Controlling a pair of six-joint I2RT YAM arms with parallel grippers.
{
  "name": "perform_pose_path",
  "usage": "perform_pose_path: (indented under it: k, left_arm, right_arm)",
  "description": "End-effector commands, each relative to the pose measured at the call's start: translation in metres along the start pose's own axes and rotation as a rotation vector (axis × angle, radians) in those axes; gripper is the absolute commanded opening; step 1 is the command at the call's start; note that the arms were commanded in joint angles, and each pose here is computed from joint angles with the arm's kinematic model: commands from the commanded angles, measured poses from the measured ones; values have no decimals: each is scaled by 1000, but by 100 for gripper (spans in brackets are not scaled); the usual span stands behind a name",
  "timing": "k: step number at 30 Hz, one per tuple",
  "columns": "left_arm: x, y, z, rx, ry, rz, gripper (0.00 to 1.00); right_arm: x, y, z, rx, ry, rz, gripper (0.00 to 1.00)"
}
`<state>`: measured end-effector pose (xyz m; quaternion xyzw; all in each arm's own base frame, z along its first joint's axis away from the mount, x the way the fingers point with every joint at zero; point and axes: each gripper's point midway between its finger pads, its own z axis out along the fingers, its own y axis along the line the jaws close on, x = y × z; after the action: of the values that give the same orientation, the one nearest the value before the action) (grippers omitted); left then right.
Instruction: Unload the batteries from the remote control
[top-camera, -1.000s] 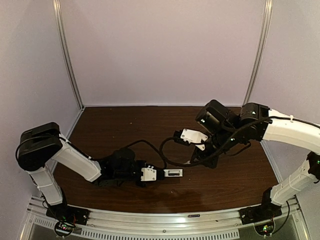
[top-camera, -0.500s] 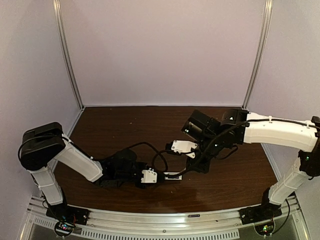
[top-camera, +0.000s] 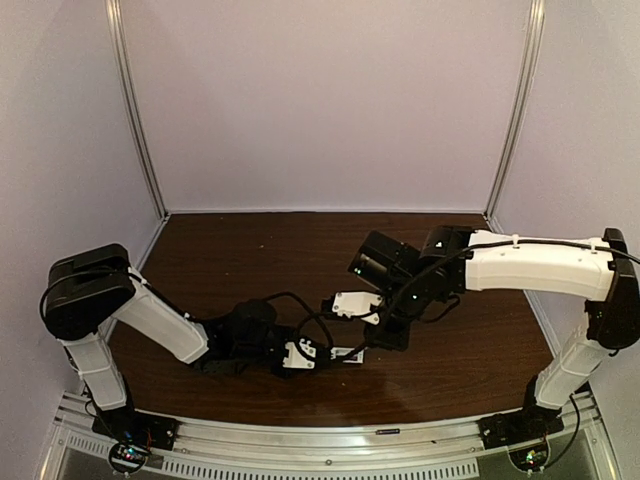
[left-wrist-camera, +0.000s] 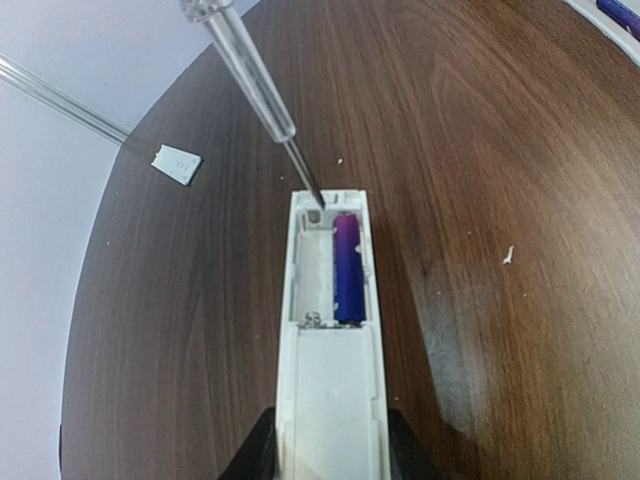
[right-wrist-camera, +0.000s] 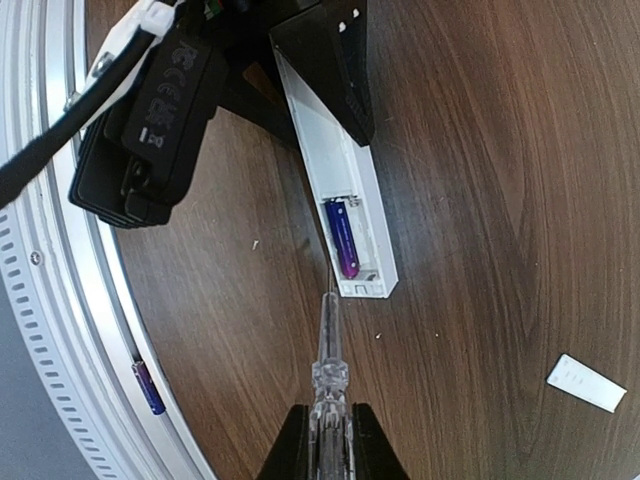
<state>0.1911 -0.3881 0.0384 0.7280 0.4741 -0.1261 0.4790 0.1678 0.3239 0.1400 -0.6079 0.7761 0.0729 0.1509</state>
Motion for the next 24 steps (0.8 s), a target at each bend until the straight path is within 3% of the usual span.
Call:
perform_pose_path:
  k: [1, 12, 24]
  left_arm:
    - [-11, 10, 3, -26, -33, 18, 0]
    - [-10, 10, 4, -27, -30, 22, 0]
    - [-9, 10, 4, -31, -24, 23, 0]
  right_arm:
    - [-9, -2, 2, 7, -9, -25, 0]
    - [-8, -8, 12, 19, 7, -28, 0]
    - [7, -22, -9, 41, -12, 59, 0]
